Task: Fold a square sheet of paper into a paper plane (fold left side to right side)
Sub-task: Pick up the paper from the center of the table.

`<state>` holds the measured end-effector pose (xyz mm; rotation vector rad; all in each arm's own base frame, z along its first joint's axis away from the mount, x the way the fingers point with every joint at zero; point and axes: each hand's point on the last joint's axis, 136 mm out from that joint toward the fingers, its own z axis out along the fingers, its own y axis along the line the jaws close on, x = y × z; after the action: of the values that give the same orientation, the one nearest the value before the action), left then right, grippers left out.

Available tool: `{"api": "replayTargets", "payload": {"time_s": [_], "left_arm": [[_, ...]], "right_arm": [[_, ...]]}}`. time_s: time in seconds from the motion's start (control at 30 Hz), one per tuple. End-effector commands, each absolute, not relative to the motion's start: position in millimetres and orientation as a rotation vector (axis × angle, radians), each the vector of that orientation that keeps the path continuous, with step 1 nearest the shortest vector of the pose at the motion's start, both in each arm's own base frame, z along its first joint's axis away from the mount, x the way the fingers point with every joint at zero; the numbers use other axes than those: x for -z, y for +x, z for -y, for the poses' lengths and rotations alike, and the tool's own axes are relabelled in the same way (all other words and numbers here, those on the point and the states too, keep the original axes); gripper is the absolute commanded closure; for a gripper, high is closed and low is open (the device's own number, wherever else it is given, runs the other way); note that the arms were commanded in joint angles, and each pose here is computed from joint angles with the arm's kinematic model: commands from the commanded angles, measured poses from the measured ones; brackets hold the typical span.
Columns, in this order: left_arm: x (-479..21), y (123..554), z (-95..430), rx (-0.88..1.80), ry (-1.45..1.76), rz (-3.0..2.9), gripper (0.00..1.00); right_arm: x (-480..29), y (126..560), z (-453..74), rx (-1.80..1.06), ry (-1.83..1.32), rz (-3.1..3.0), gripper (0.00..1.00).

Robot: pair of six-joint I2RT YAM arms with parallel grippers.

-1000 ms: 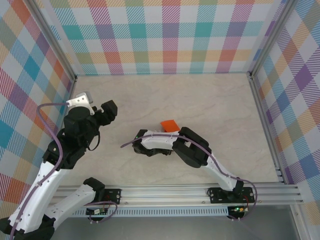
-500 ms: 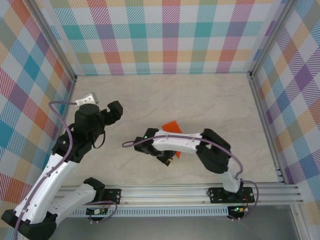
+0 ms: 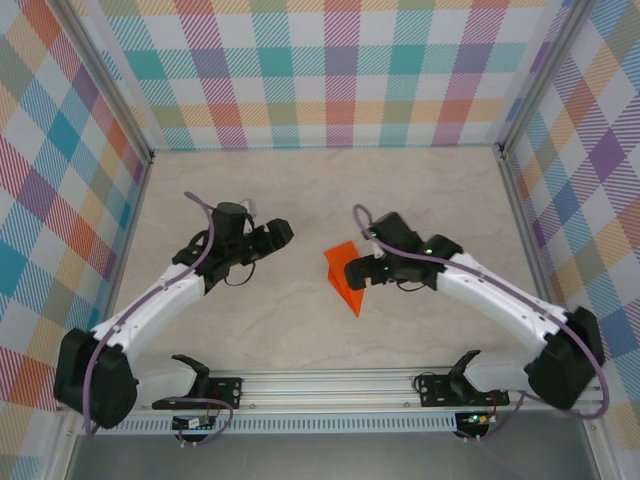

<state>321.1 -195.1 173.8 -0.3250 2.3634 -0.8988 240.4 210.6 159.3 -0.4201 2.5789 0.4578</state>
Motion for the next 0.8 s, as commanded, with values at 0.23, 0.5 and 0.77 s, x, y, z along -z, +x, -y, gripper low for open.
{"api": "replayTargets", "payload": {"time_s": [0.23,0.5,0.77], "left_arm": [[-118,334,294,1.186,-0.127,-2.471,0.28],[-79,342,328,1.29,-0.073,-2.502,0.43],[-70,341,331,1.296,-0.006,-2.505,0.81]], "right_arm": [[-185,260,-215,-1.05,-0.207,-2.365,0.0],[-171,258,-197,-1.102,-0.128,-2.398,0.0],[-150,275,-186,-1.259,-0.052,-2.432,0.0]]}}
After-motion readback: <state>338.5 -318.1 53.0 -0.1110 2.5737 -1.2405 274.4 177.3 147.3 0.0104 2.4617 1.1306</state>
